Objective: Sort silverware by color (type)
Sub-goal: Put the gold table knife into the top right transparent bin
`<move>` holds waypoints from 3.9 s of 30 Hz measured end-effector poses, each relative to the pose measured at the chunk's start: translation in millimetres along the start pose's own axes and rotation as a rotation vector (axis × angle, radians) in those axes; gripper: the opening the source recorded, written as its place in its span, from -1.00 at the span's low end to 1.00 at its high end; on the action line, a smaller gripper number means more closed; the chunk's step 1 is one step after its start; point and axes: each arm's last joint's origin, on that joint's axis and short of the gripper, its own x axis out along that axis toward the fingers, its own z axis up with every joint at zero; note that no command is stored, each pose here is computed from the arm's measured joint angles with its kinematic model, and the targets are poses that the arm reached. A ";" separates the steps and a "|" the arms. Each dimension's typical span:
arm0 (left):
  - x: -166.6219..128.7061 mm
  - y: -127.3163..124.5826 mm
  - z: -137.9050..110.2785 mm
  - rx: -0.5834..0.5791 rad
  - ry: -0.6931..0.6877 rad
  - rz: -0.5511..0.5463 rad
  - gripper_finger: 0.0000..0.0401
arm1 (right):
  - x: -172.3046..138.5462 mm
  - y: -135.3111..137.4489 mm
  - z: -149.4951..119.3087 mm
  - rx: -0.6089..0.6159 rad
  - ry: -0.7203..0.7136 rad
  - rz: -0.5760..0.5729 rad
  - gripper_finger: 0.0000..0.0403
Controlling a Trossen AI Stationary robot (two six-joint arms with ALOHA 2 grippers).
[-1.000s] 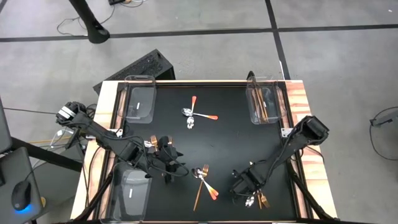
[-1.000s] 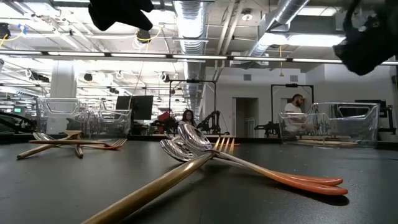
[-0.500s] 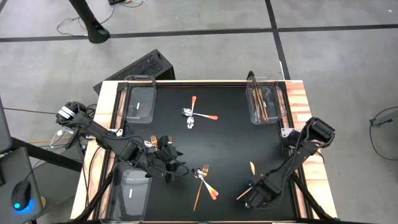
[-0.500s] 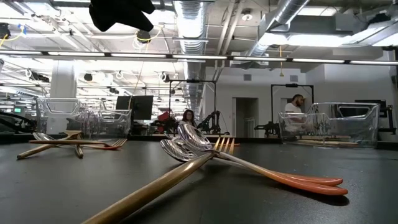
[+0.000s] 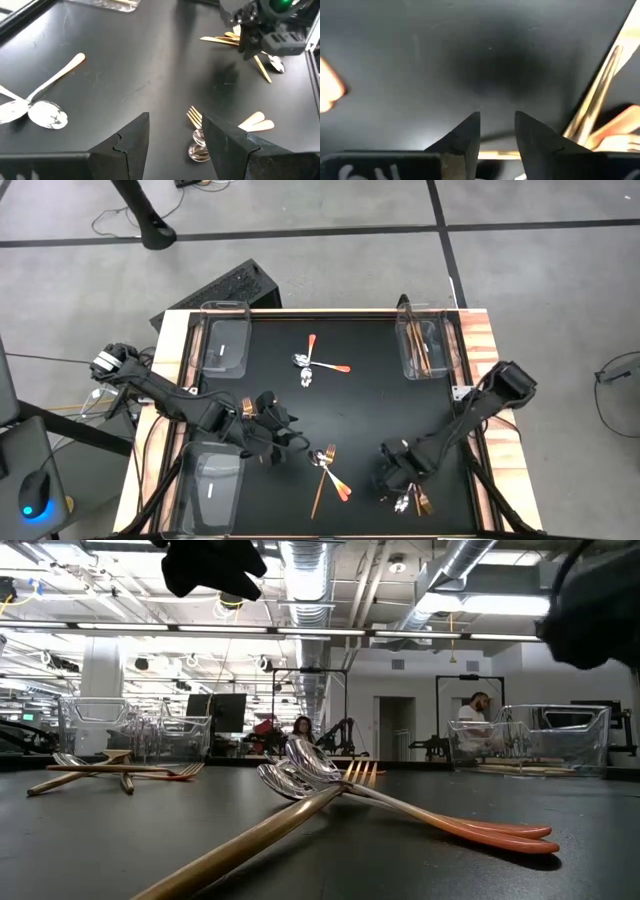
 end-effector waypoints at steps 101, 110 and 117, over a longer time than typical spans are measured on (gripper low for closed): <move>4.8 9.3 3.7 -0.034 -0.005 0.057 -0.16 | 28.0 -30.8 15.4 0.000 0.076 -0.165 -0.95; 4.9 8.5 4.4 -0.062 -0.008 0.042 -0.16 | 2.0 -25.2 20.0 0.022 -0.159 -0.011 -0.98; 6.5 8.9 10.2 -0.074 -0.047 0.027 -0.16 | -37.9 -26.8 35.7 0.086 -0.421 0.189 -0.98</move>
